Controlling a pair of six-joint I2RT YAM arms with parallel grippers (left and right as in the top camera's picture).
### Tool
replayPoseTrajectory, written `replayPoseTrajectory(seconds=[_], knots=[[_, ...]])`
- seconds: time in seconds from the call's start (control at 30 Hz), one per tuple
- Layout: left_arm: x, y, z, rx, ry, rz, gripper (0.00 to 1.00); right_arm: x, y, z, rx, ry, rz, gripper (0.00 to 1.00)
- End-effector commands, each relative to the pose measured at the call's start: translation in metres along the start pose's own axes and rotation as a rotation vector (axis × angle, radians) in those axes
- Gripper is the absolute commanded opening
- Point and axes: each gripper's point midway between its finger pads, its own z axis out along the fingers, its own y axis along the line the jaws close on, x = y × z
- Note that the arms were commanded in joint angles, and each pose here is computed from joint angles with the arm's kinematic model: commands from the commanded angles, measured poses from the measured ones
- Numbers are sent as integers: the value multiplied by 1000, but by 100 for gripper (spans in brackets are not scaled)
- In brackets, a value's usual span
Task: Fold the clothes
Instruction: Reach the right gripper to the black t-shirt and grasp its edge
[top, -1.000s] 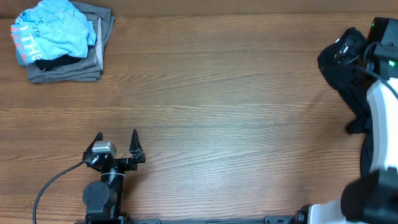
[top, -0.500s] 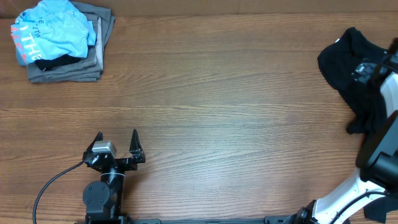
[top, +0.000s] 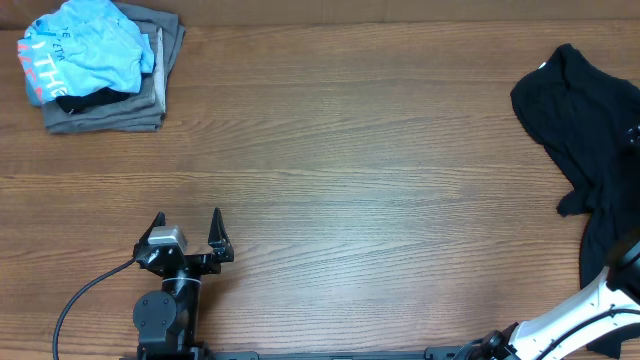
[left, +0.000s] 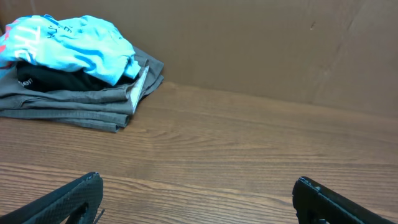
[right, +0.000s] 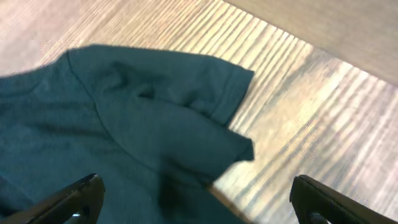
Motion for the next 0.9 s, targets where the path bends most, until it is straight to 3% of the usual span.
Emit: replayPoseTrajectory(seconds=[0.0,0.57,0.87], knots=[[0,-1,0,5,-3,23,100,-5,6,12,-51,-14,44,100],[0,-1,0,5,-3,23,100,19,-9,51,-11,11,53,96],[0,-1,0,5,-3,23,100,25,-10,58,-9,20,53,80]])
